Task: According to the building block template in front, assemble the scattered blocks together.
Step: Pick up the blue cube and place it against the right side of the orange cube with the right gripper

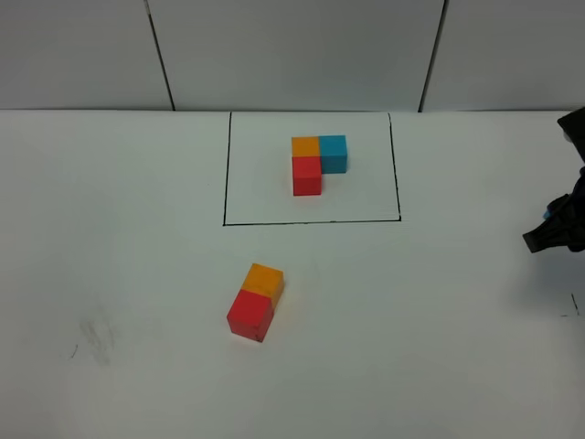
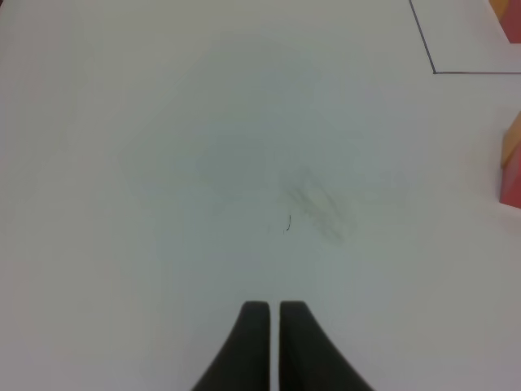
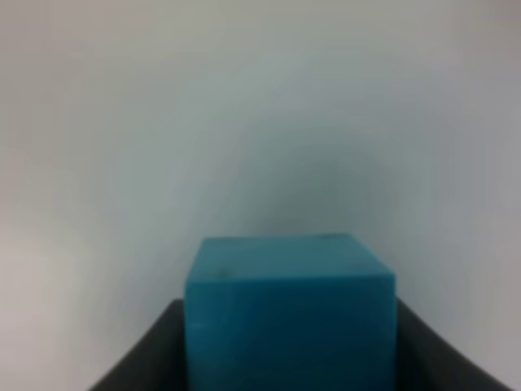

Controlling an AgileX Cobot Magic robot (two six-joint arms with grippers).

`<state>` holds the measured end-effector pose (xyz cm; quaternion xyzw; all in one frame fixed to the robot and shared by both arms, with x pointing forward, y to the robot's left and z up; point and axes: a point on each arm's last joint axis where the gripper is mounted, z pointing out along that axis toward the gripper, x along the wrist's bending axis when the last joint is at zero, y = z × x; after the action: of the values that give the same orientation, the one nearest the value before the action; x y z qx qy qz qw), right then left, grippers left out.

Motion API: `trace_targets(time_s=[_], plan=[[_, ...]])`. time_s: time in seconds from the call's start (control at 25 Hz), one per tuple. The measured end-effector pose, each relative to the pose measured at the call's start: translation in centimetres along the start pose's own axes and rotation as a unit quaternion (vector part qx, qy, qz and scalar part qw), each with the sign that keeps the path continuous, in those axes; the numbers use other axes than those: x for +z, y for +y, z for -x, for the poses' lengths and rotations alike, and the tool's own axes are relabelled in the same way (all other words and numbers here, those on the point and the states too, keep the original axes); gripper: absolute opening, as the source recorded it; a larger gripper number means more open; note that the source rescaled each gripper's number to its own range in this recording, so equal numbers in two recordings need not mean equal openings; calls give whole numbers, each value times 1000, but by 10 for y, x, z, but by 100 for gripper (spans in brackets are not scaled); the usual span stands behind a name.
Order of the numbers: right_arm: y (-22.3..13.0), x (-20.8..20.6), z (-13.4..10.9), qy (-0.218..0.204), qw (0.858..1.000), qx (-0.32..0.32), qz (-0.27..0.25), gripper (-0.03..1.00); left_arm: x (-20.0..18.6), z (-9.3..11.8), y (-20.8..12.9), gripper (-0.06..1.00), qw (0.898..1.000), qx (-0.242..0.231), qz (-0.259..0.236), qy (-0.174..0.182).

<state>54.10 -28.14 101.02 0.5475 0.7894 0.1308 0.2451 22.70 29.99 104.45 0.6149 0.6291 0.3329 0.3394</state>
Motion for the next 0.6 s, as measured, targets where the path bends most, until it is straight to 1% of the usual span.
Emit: trace_targets(time_s=[0.08, 0.2, 0.32, 0.4, 0.44, 0.6], plan=[[8, -14, -6, 4, 999, -32, 12, 49, 0, 0, 0, 0, 1000, 0, 0, 0], [16, -27, -20, 16, 996, -88, 10, 49, 0, 0, 0, 0, 1000, 0, 0, 0], [17, -31, -37, 35, 987, -157, -4, 49, 0, 0, 0, 0, 1000, 0, 0, 0], [16, -34, -51, 52, 976, -210, -9, 49, 0, 0, 0, 0, 1000, 0, 0, 0], [17, -35, -58, 61, 968, -242, -8, 49, 0, 0, 0, 0, 1000, 0, 0, 0], [18, -42, -88, 99, 942, -322, 9, 49, 0, 0, 0, 0, 1000, 0, 0, 0]])
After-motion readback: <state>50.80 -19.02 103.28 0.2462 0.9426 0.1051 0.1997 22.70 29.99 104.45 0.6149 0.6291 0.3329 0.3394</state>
